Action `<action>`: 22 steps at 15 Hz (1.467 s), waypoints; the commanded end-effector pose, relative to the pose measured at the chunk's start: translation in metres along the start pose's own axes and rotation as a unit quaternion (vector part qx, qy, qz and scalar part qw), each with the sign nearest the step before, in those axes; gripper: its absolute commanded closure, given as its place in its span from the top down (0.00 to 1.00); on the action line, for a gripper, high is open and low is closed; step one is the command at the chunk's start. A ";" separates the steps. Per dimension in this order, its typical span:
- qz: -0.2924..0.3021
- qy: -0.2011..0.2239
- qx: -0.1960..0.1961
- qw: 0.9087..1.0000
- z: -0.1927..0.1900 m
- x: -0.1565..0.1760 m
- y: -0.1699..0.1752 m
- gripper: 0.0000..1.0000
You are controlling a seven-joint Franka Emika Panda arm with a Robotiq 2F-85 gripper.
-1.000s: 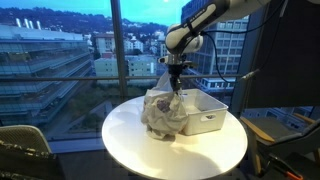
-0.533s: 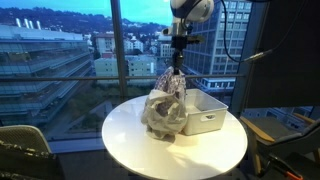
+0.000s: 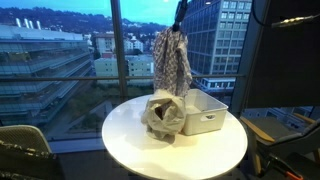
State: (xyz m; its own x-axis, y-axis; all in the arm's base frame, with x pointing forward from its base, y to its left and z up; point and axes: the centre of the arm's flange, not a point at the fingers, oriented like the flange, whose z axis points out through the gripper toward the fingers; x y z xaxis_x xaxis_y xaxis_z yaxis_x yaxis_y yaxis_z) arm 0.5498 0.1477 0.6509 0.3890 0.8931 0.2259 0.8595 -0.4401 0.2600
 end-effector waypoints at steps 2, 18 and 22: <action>0.041 0.061 -0.100 0.992 -0.129 -0.002 -0.023 0.05; 0.076 -0.003 -0.423 0.903 -0.007 -0.189 0.099 0.05; 0.106 -0.018 -0.348 0.931 0.120 -0.225 0.100 0.05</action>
State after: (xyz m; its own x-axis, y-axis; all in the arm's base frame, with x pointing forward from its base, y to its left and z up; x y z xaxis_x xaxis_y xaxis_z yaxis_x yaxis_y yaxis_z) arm 0.5689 -0.0891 0.5808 0.5363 0.7932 0.2885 0.3253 -0.5097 0.7965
